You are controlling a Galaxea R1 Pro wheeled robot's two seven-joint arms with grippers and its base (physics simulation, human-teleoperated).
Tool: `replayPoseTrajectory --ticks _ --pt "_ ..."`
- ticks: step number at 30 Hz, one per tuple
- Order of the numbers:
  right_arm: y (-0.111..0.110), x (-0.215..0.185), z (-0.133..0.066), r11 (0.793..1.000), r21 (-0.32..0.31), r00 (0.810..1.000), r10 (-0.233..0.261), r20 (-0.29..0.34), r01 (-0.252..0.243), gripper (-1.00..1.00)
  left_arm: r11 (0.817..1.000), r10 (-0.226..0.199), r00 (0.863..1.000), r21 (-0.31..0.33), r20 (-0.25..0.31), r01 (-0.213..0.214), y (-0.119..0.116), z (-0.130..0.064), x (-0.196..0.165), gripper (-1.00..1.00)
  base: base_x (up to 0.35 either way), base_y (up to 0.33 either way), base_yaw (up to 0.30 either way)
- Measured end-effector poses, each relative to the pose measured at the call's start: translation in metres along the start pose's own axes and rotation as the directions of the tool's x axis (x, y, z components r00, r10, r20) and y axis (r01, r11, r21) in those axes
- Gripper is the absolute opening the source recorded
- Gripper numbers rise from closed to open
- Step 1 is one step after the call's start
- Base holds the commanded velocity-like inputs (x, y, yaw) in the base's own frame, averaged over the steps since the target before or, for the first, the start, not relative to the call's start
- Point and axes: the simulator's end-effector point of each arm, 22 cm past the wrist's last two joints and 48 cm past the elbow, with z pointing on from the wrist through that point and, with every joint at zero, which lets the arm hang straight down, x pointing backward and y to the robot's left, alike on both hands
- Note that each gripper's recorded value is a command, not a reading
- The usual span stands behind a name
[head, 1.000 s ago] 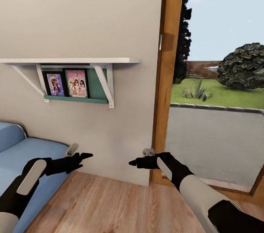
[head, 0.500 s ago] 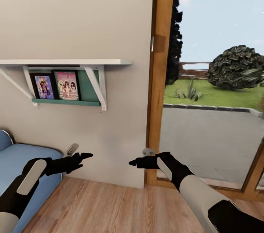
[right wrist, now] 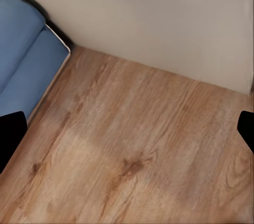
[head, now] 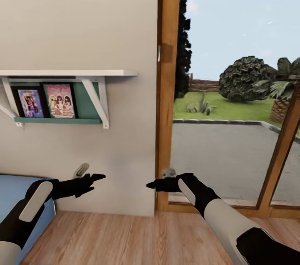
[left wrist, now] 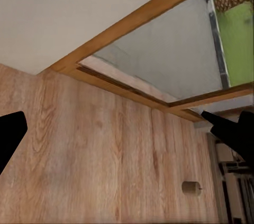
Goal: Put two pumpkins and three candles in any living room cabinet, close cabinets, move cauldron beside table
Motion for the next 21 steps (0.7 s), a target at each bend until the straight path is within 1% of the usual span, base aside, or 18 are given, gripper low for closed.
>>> replayPoseTrajectory --ticks 8,13,18,21 --pt "0.002 -0.004 -0.003 1.0 -0.001 1.0 -0.005 0.007 0.005 1.0 1.0 0.005 1.0 0.004 0.006 -0.005 -0.004 -0.003 -0.002 1.0 0.0 0.0 -0.218" --pt "0.01 -0.005 -0.005 1.0 -0.027 1.0 -0.01 0.011 0.011 1.0 1.0 0.008 1.0 0.007 0.01 -0.008 -0.006 -0.004 -0.003 1.0 0.0 0.0 -0.221" --pt "0.012 -0.007 -0.007 0.999 -0.033 1.0 -0.014 0.015 0.015 1.0 1.0 0.012 1.0 0.009 0.013 -0.012 -0.008 -0.006 -0.004 1.0 0.0 0.0 -0.223" --pt "0.013 -0.008 -0.008 0.999 -0.034 1.0 -0.016 0.017 0.016 1.0 1.0 0.013 1.0 0.01 0.014 -0.014 -0.009 -0.007 -0.004 1.0 0.0 0.0 -0.113"
